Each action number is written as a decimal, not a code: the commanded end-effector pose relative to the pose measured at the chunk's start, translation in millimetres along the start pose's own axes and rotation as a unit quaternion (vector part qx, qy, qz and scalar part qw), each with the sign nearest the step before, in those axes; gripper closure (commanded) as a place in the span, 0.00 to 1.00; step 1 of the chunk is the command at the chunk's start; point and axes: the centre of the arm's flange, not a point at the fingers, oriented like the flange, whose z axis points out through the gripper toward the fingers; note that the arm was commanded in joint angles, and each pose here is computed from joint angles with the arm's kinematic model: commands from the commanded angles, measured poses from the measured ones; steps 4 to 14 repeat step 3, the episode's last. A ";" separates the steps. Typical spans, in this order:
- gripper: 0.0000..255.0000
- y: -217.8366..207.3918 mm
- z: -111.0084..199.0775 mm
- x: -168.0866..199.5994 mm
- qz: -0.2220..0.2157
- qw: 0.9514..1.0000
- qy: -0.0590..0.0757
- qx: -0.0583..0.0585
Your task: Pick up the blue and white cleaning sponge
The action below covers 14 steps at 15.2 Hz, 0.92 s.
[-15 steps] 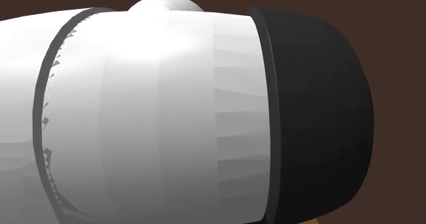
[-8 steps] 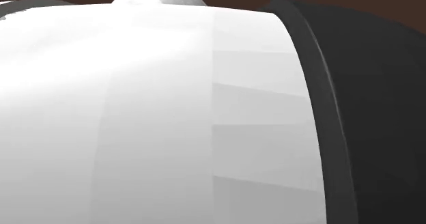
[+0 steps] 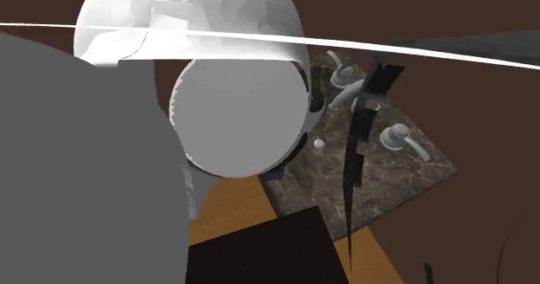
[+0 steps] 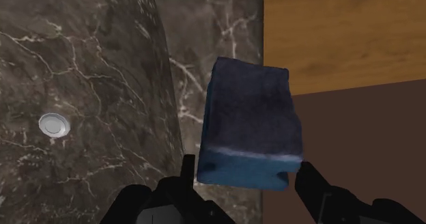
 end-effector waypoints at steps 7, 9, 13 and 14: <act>1.00 -1.8 -11.1 1.2 0.000 1.000 0.000 0.000; 1.00 -1.8 -11.1 1.2 0.000 1.000 0.000 0.000; 1.00 -1.8 -11.1 1.2 0.000 1.000 0.000 0.000; 1.00 -1.8 -11.1 1.2 0.000 1.000 0.000 0.000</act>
